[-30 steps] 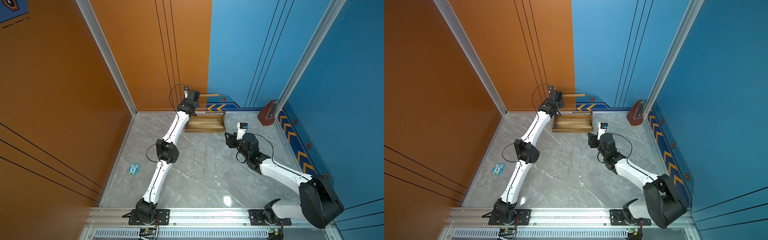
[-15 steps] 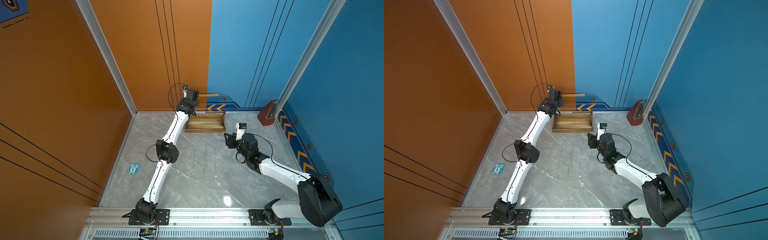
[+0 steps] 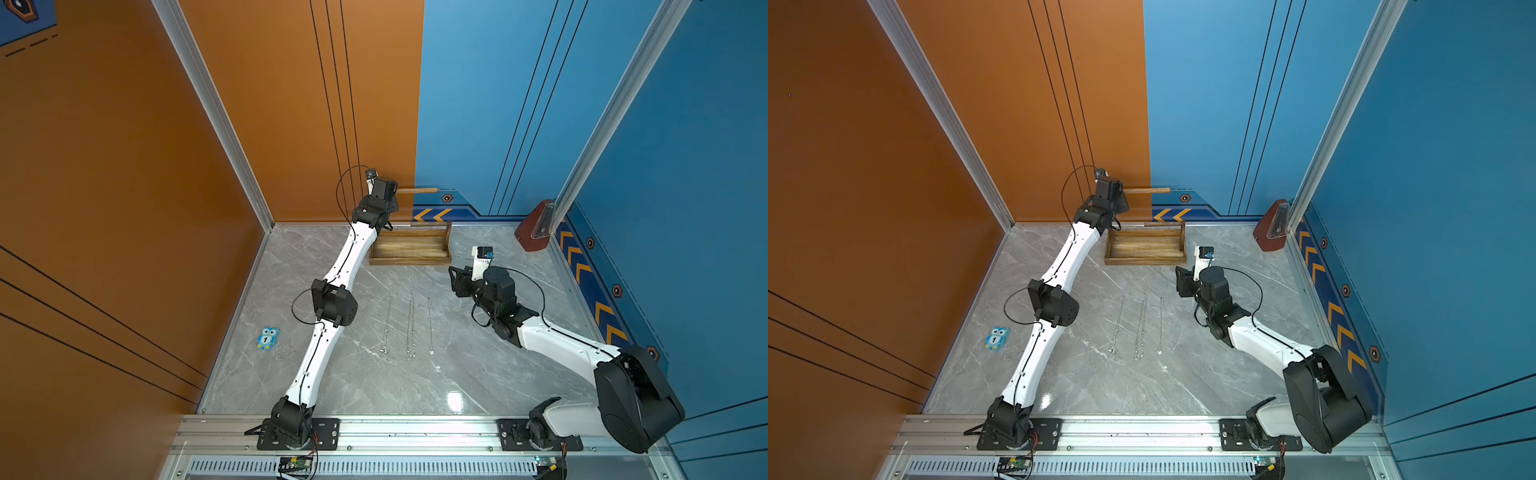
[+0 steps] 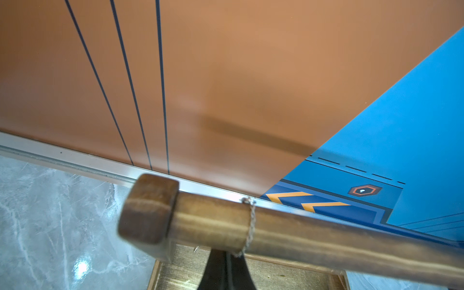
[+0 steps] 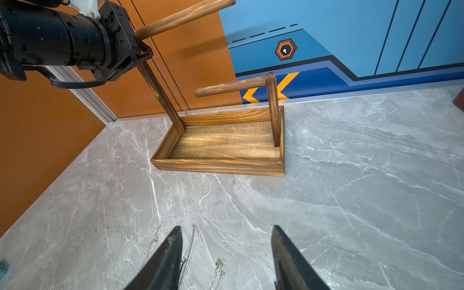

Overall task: Take the necklace off the jewelry display stand
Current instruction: Take off the necklace from the stand.

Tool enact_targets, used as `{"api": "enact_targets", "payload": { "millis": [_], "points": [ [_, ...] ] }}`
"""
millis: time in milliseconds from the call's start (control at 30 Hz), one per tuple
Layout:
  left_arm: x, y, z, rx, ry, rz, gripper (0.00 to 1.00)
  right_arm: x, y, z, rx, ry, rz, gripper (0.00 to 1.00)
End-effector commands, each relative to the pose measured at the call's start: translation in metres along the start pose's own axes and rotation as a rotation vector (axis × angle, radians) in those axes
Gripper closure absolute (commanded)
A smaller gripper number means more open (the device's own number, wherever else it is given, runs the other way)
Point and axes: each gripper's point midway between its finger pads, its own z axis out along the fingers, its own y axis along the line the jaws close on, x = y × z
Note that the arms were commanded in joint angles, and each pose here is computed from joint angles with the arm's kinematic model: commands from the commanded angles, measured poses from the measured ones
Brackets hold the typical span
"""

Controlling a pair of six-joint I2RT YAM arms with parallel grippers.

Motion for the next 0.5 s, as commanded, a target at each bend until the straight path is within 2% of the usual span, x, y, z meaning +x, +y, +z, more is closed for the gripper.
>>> {"api": "enact_targets", "payload": {
  "millis": [0, 467],
  "points": [
    [-0.004, -0.014, -0.003, 0.073, -0.002, -0.021, 1.0, -0.01, 0.008, 0.003, -0.025, -0.025, -0.021, 0.43],
    [-0.01, -0.052, -0.026, 0.172, -0.012, -0.069, 1.0, -0.008, 0.006, 0.005, -0.015, -0.021, -0.021, 0.44]
  ]
}}
